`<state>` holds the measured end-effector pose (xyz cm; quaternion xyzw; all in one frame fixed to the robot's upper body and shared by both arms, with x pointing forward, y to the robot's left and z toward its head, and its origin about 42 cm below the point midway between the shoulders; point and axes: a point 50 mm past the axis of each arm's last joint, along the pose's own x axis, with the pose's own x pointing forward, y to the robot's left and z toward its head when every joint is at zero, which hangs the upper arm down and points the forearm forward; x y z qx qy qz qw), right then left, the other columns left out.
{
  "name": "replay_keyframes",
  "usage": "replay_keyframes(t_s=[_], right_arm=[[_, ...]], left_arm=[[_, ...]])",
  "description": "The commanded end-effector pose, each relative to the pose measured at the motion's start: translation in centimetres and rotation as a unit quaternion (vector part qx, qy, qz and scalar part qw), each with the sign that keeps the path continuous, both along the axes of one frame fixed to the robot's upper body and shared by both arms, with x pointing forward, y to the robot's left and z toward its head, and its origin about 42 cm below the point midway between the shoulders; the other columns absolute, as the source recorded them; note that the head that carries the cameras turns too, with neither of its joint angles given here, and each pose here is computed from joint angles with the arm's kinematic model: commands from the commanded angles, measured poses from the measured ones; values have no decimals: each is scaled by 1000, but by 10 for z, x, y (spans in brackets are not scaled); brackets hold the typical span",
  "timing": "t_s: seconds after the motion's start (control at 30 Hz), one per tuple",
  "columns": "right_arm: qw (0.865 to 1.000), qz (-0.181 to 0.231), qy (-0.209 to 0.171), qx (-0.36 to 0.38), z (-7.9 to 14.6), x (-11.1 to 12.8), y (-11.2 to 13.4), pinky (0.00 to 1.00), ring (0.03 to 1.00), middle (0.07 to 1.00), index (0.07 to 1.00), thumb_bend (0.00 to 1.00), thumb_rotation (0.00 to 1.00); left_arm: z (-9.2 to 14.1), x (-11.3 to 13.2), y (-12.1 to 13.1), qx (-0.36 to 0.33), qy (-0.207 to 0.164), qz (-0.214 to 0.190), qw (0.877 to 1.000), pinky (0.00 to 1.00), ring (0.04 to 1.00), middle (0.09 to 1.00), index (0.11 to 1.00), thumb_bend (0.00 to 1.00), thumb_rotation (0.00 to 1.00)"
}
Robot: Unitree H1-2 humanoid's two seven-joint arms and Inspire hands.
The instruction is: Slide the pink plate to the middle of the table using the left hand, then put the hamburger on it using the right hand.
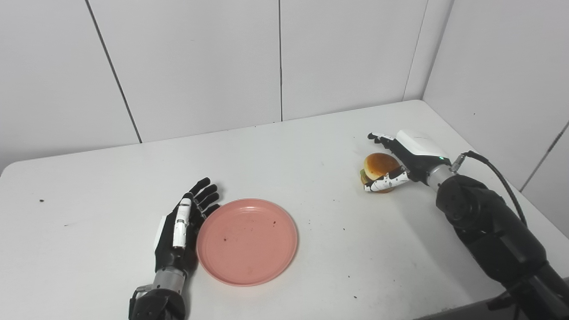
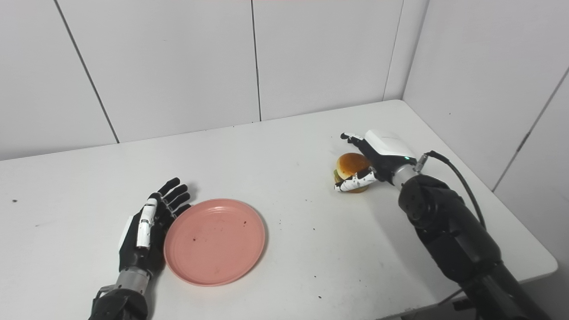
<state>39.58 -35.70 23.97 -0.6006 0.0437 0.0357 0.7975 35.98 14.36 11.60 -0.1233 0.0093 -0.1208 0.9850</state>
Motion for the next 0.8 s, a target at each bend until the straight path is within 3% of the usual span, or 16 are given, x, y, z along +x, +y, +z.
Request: replay_keyframes(t_s=[0.0, 0.27, 0.4, 0.47, 0.5, 0.63, 0.77], right_arm=[[999, 5, -26, -23, 22, 9, -3, 738, 853, 890, 889, 808, 396], [999, 7, 1, -51, 5, 17, 0, 712, 827, 877, 883, 845, 395], [998, 12, -4, -67, -1, 18, 4, 675, 780, 824, 838, 741, 249], [997, 13, -3, -75, -2, 19, 5, 664, 770, 815, 831, 722, 224], [997, 13, -1, -78, -3, 20, 5, 522, 635, 708, 821, 676, 132], [995, 25, -6, -94, -2, 21, 2, 262, 358, 499, 775, 564, 10], [996, 34, -18, -86, 0, 19, -1, 225, 319, 476, 691, 546, 0]], left_arm=[[-3, 0, 0, -5, 15, 1, 1000, 787, 820, 802, 767, 222, 964], [-2, 0, -1, -12, 19, 3, 1000, 771, 813, 794, 757, 215, 942], [-1, 0, -2, -9, 18, 4, 1000, 768, 815, 798, 755, 208, 928], [0, 0, -2, -8, 19, 4, 1000, 766, 815, 798, 755, 208, 930], [0, 0, -2, -8, 19, 4, 1000, 766, 816, 801, 757, 207, 940], [1, -1, -2, -7, 18, 2, 1000, 769, 815, 797, 758, 208, 947], [0, -1, -3, -10, 21, 0, 1000, 761, 810, 793, 755, 206, 942]])
